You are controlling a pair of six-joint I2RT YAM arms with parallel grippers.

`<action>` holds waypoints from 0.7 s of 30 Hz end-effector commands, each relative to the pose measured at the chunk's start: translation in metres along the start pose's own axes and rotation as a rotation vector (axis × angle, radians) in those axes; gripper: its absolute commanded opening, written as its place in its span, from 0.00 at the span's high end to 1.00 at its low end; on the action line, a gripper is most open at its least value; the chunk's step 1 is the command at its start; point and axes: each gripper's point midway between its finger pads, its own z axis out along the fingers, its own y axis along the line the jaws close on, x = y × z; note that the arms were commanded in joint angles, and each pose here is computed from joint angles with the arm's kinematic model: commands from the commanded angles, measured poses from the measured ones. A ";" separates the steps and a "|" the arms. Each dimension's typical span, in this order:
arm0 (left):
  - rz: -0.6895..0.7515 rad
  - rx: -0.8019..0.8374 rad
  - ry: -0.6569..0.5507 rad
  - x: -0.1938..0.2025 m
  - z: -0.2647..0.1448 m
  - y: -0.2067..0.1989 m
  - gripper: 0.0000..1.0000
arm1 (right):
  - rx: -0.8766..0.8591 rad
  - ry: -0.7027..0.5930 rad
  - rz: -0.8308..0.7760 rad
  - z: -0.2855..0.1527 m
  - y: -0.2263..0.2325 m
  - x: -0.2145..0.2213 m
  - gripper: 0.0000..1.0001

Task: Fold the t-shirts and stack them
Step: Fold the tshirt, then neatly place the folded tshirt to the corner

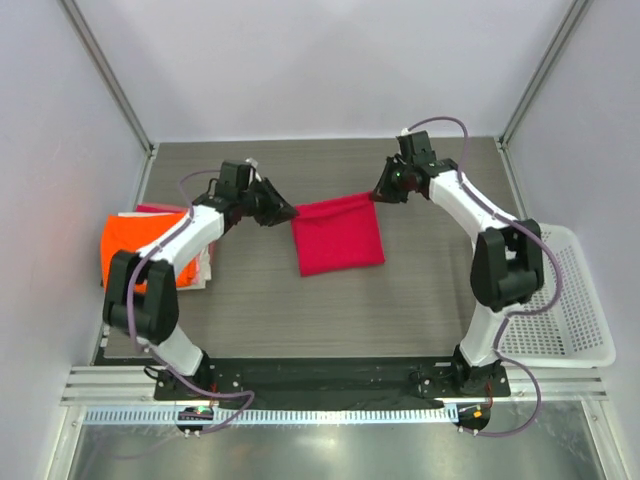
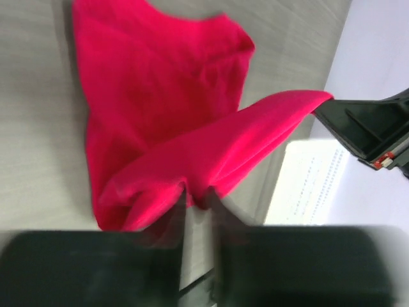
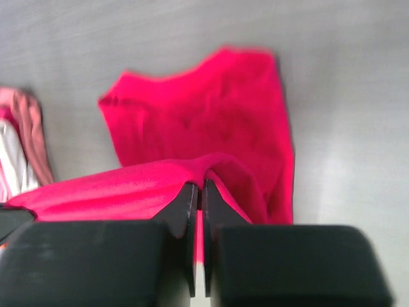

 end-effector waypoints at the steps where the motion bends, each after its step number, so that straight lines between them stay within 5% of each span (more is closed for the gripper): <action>1: 0.021 0.013 -0.007 -0.034 0.018 -0.005 0.69 | 0.029 -0.118 -0.010 0.023 -0.006 -0.057 0.89; 3: 0.008 -0.026 -0.007 -0.044 0.041 0.011 0.32 | 0.046 -0.119 0.004 0.035 -0.008 -0.066 0.54; 4: 0.009 -0.031 -0.016 -0.050 0.046 0.013 0.25 | 0.064 -0.122 0.007 0.042 -0.012 -0.069 0.41; 5: 0.020 -0.021 -0.025 -0.055 0.049 0.008 0.15 | 0.080 -0.126 0.010 0.046 -0.014 -0.073 0.15; 7: 0.025 -0.024 -0.015 -0.055 0.055 0.011 0.09 | 0.094 -0.131 -0.009 0.044 -0.017 -0.072 0.01; 14: 0.181 -0.190 -0.073 -0.035 0.022 0.041 0.06 | 0.035 -0.126 -0.042 0.022 -0.022 -0.035 0.13; 18: 0.275 -0.468 -0.184 -0.043 -0.011 0.089 0.14 | 0.008 -0.072 -0.013 0.022 -0.038 0.009 0.28; 21: 0.345 -0.674 -0.266 -0.054 -0.037 0.118 0.20 | 0.004 -0.096 0.003 0.024 -0.044 0.017 0.29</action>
